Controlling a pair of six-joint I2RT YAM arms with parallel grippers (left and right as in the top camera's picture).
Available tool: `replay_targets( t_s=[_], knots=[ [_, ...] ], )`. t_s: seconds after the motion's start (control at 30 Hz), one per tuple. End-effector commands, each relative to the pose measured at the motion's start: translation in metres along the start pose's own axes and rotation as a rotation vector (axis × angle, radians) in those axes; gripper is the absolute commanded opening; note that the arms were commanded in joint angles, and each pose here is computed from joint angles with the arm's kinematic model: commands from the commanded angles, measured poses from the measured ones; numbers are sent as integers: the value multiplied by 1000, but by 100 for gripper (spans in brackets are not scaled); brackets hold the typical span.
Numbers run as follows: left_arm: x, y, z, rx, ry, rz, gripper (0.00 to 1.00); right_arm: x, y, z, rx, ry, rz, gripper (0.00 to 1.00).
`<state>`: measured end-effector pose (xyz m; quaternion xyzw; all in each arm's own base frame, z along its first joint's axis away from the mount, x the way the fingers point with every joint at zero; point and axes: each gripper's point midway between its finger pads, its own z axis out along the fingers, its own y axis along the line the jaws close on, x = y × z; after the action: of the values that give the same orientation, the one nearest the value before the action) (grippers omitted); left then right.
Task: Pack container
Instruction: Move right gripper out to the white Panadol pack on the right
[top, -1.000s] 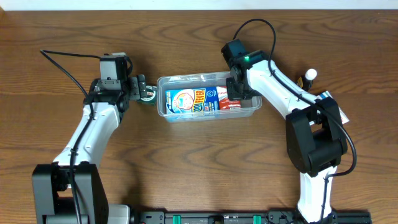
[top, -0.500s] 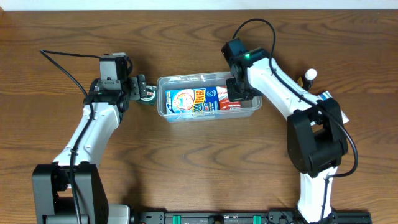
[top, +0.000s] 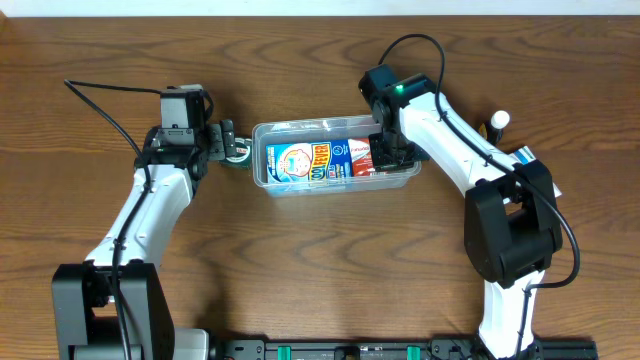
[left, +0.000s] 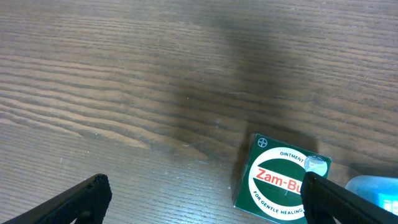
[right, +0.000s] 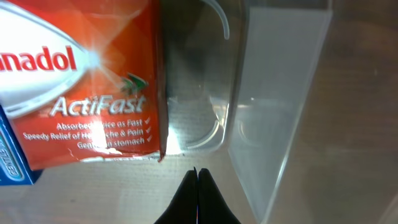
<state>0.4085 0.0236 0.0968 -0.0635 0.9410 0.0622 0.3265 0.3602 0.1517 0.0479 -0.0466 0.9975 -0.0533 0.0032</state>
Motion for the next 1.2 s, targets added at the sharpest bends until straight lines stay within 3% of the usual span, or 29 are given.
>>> replay_targets(
  t_s=[0.0, 0.53, 0.67, 0.83, 1.0, 1.17],
  knots=[
    [-6, 2, -1, -5, -11, -6, 98, -2, 6, -18, -17, -36, -25, 1],
    [-6, 2, -1, -5, -11, -6, 98, 8, 9, -18, -37, 6, -29, 1],
    [-6, 2, -1, -5, -11, -6, 98, -16, 15, -29, -71, -97, -83, 1],
    [-6, 2, -1, -5, -11, -6, 98, -58, 13, -87, -121, -285, -77, 1],
    [-6, 2, -1, -5, -11, -6, 98, -85, -28, -147, -84, -431, 14, 1],
    [-6, 2, -1, -5, -11, -6, 98, -81, -98, -156, 2, -410, 143, 7]
  ],
)
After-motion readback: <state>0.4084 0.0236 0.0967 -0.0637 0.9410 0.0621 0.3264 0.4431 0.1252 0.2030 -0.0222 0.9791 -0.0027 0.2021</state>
